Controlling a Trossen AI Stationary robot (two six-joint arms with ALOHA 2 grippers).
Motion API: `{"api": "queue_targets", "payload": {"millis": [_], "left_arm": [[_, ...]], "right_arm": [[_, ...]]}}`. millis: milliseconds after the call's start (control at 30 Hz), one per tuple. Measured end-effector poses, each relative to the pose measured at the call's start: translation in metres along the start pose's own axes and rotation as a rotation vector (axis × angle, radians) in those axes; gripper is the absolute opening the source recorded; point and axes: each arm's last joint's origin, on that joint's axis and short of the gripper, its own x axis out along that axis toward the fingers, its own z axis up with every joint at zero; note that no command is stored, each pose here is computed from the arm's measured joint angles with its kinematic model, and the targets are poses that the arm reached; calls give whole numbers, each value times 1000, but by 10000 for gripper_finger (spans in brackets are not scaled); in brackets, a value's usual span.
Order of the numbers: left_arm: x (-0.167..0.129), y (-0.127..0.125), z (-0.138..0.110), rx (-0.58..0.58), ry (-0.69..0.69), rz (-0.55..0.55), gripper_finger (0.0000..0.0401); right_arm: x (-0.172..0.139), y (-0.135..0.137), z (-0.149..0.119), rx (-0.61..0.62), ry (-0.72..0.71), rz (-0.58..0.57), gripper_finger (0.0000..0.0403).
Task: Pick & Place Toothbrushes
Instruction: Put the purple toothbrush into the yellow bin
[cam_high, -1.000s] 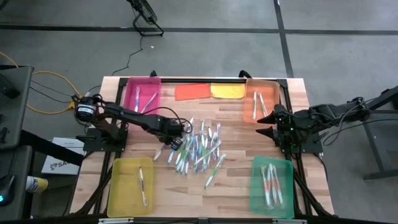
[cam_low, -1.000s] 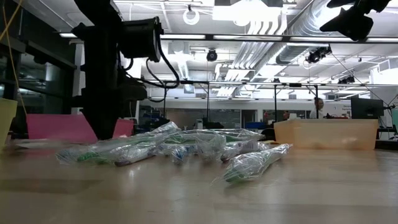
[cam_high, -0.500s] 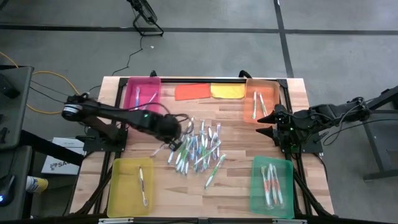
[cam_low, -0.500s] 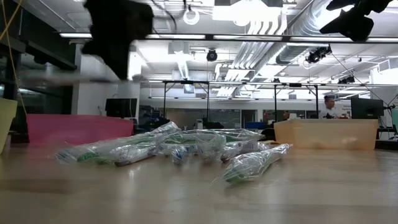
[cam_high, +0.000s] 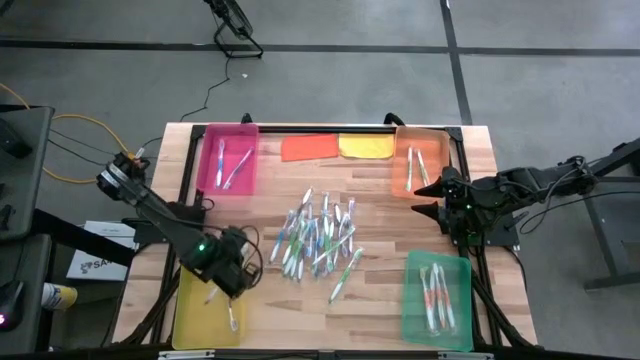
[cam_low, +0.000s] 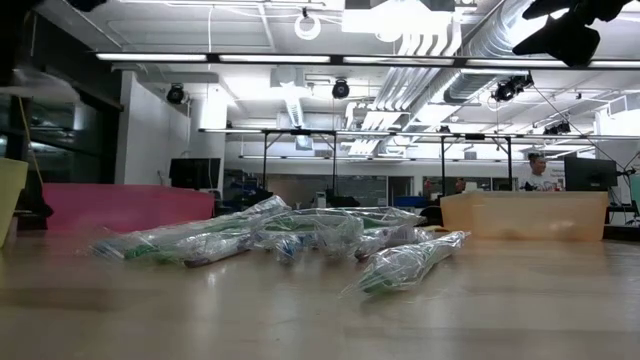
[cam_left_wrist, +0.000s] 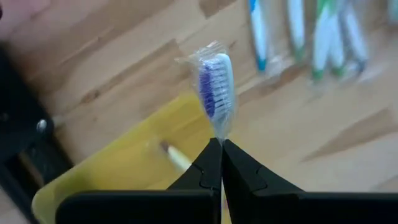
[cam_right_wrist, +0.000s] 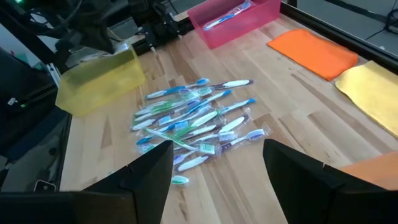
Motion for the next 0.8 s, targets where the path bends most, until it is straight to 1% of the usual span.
{"api": "queue_targets", "payload": {"millis": [100,167,367,567,667,733,800], "left_arm": [[9,-4,-11,36,45,51,0],[13,-5,-19,90,58,75,0],[19,-4,-47,354,69,107,0],[15,2,-65,610,78,80,0],[14,3,-70,781,84,68,0],[14,2,-72,944,84,39,0],[14,-2,-73,1143,63,-14,0]], "right_arm": [[0,0,0,-3,0,0,243],[0,0,0,-3,0,0,243],[0,0,0,-4,4,1,243],[0,0,0,-2,4,1,243],[0,0,0,-4,5,1,243],[0,0,-1,-5,7,0,243],[0,-1,-1,-10,16,-6,243]]}}
